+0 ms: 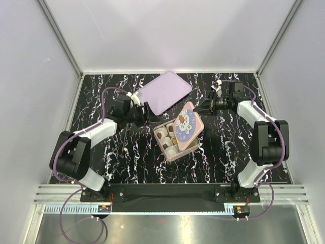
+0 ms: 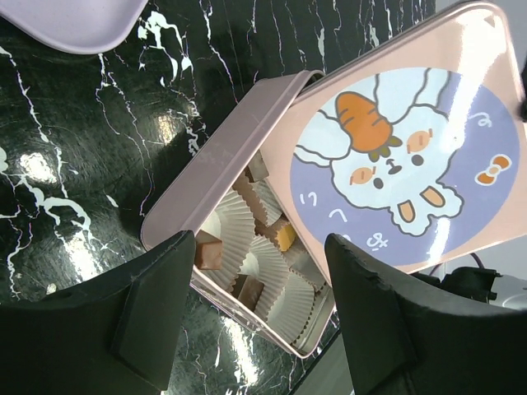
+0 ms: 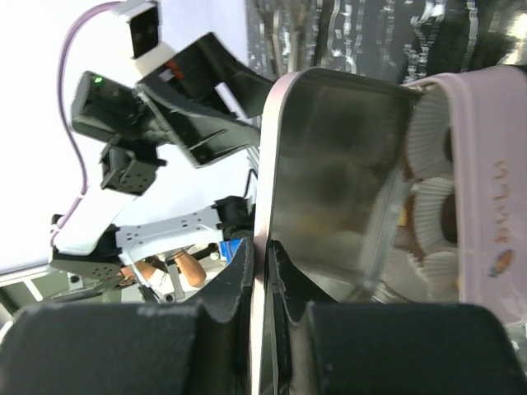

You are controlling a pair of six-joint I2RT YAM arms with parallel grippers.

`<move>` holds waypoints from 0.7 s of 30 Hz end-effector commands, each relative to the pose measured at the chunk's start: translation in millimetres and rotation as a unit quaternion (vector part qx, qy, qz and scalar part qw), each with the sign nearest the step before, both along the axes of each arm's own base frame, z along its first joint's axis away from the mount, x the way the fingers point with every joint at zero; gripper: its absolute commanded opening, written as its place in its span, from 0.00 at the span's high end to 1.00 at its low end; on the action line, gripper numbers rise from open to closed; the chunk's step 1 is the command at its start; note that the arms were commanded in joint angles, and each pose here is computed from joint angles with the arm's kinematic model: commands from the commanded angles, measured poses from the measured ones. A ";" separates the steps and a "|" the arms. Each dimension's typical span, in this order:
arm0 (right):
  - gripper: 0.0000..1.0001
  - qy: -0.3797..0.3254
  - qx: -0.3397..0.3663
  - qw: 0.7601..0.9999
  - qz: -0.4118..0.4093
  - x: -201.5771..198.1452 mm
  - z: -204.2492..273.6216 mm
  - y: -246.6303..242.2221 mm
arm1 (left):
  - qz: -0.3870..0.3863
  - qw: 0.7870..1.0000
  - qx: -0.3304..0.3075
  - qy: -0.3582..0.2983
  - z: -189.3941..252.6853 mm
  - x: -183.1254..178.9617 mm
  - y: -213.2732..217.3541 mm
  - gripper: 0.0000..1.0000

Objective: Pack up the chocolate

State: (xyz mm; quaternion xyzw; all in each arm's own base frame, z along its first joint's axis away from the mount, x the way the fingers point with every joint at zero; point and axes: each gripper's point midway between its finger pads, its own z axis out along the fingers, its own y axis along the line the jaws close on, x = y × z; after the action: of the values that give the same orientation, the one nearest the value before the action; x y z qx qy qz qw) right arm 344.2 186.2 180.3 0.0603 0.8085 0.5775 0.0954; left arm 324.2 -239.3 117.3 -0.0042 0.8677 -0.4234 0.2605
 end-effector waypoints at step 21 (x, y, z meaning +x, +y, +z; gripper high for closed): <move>1.00 -0.129 0.099 0.986 0.022 -12.6 118.9 22.6 | -0.041 0.994 -0.080 -0.067 64.5 16.2 -25.7 0.30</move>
State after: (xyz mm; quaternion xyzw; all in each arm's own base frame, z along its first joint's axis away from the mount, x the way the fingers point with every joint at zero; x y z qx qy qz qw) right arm 347.7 197.8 252.9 0.0324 0.7579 0.6334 0.1531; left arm 329.8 -248.4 138.4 0.0012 0.8512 -0.4520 0.2667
